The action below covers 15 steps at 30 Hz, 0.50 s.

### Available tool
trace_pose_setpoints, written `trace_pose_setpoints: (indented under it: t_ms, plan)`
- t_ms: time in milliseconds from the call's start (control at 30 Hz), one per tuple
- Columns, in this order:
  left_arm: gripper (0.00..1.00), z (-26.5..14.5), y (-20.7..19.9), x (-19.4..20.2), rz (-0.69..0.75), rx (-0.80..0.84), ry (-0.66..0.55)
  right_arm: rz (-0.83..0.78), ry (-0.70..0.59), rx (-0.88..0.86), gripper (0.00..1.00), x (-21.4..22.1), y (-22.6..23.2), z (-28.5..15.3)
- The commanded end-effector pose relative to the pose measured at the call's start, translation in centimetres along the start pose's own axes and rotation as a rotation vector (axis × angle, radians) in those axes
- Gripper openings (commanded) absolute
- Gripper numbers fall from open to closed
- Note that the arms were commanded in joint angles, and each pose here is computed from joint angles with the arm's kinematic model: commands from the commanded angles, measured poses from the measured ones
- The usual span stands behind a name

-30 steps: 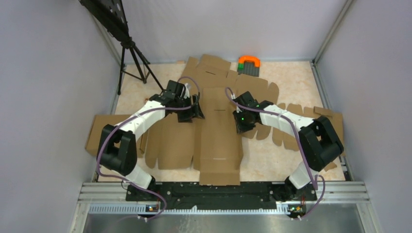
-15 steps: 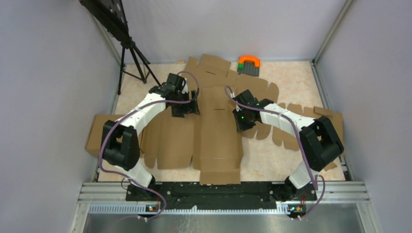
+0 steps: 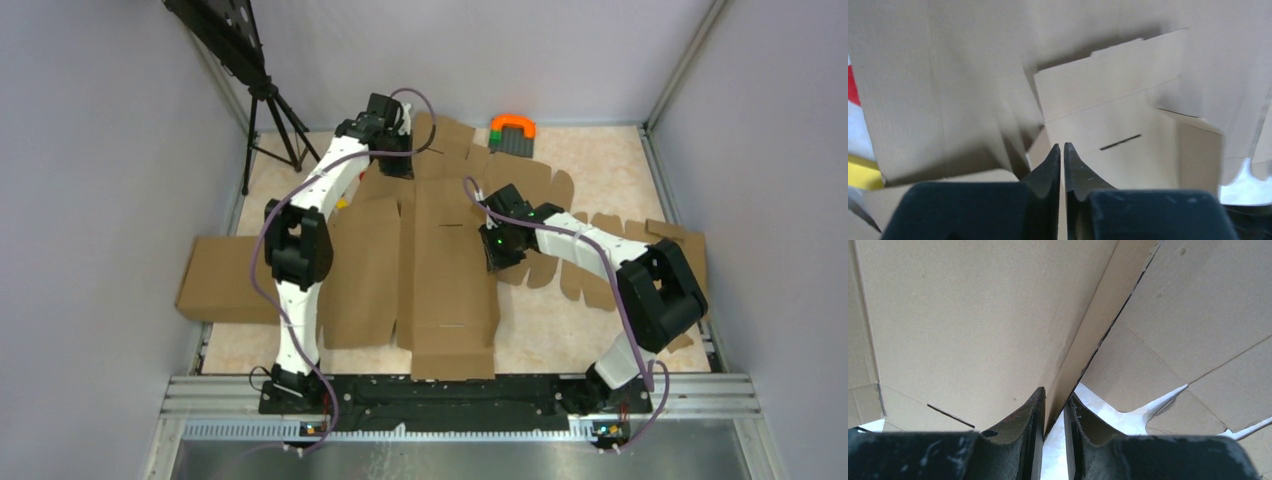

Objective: Fold the paper box
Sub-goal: Fold the paper box at the center of the board.

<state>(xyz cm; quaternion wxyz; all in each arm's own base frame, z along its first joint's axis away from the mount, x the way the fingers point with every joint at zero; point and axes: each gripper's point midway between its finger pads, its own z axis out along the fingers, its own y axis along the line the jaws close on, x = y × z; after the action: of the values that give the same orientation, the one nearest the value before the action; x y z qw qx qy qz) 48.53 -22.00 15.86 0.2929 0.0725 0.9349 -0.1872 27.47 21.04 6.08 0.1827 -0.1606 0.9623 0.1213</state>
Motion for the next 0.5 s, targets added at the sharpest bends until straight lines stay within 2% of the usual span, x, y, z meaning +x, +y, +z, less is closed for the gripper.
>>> trace_pose_setpoints:
  t_ms: [0,267,367,467]
  plan:
    - [0.0,1.4,1.6,0.3,0.007,-0.038,0.045,-0.011,-0.092,-0.041,0.2,-2.5,0.9,-1.7]
    - [0.0,3.3,4.7,1.4,0.012,-0.169,0.069,-0.009,-0.087,-0.045,0.19,-2.5,1.0,-1.7]
    - [0.0,3.9,4.2,2.0,0.007,-0.132,0.095,-0.01,-0.086,-0.044,0.19,-2.5,1.0,-1.6]
    - [0.0,4.0,2.3,3.4,-0.003,-0.022,0.167,-0.009,-0.085,-0.043,0.19,-2.4,0.9,-1.7]
